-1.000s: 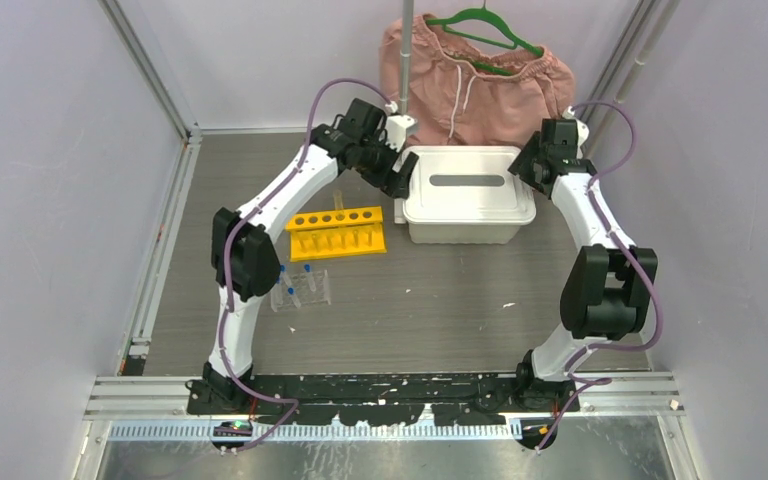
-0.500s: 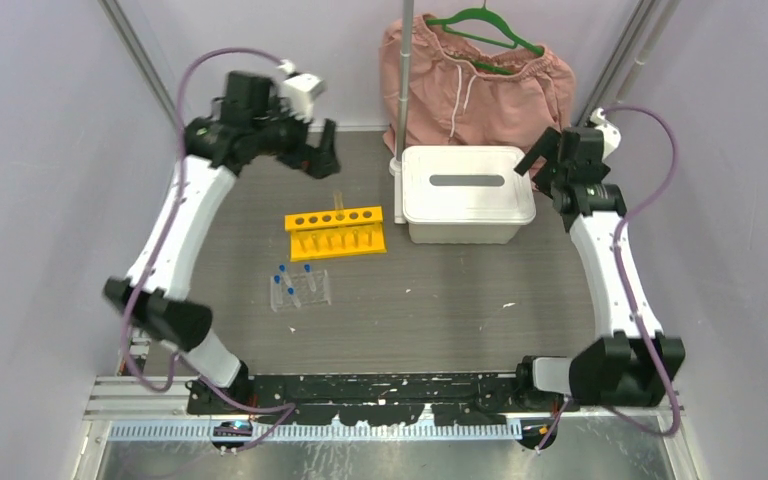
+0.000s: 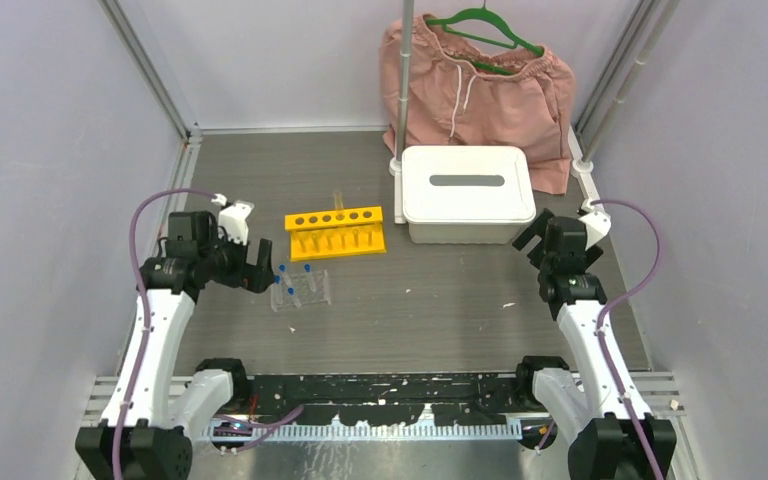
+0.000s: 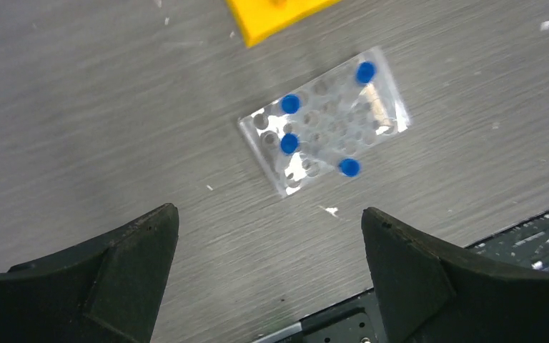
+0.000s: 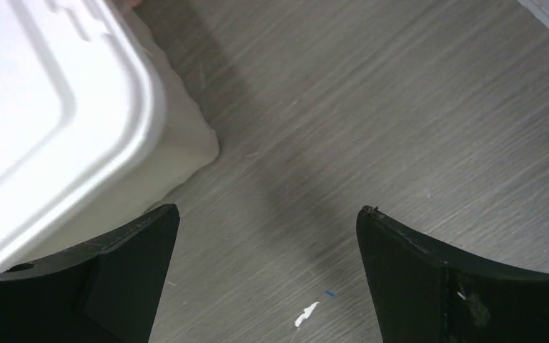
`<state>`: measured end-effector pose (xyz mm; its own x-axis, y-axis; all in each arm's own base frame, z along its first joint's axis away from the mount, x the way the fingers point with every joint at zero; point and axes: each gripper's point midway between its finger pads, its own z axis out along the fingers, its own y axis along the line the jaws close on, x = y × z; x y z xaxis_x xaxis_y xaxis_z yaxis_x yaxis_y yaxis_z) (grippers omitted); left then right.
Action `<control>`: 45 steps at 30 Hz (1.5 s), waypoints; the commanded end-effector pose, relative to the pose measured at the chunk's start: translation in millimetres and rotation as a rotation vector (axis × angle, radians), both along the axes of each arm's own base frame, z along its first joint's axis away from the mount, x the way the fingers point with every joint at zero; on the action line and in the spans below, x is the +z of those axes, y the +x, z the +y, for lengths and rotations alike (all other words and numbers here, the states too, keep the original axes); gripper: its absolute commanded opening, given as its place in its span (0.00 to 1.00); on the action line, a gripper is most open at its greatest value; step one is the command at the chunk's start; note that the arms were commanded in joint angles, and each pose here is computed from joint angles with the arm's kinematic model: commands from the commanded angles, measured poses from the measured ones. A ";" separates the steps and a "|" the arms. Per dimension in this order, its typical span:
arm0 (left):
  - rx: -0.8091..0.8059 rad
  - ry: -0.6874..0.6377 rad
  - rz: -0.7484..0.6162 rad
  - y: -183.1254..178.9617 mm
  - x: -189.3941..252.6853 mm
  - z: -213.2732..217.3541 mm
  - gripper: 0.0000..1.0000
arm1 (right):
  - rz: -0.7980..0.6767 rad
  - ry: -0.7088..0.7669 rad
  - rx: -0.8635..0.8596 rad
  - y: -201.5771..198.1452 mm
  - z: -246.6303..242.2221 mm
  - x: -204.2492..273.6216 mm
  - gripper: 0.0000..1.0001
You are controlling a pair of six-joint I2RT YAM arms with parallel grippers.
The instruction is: Organize the chemistry lab equipment
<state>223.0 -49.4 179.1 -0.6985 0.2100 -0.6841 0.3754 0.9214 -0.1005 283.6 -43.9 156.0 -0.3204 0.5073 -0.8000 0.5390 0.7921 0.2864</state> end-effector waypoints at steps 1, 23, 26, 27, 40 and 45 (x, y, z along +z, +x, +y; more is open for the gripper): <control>0.084 0.028 -0.093 39.9 -11.0 22.3 1.00 | -0.102 -0.046 -0.082 7.1 -15.1 3.4 1.00; 0.276 -0.153 -0.278 150.3 -108.3 37.4 1.00 | -0.294 -0.285 -0.165 41.1 -49.8 -47.1 1.00; 0.289 -0.109 -0.286 155.4 -107.4 45.1 1.00 | -0.309 -0.297 -0.120 54.6 -44.4 -47.6 1.00; 0.304 -0.093 -0.323 157.5 -105.9 49.6 1.00 | -0.312 -0.304 -0.110 57.6 -43.5 -47.9 1.00; 0.296 -0.095 -0.587 163.6 -99.7 42.1 1.00 | -0.328 -0.336 0.014 73.7 -24.7 -68.8 1.00; 0.297 -0.076 -0.606 163.6 -102.5 39.2 1.00 | -0.319 -0.383 0.139 84.2 2.4 -73.2 1.00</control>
<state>365.8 -13.7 36.7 -0.3592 -0.0456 -0.9322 0.1256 0.9873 -0.0967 348.7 -63.3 53.6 -0.1453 0.1915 -0.9707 0.4603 0.8815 0.1050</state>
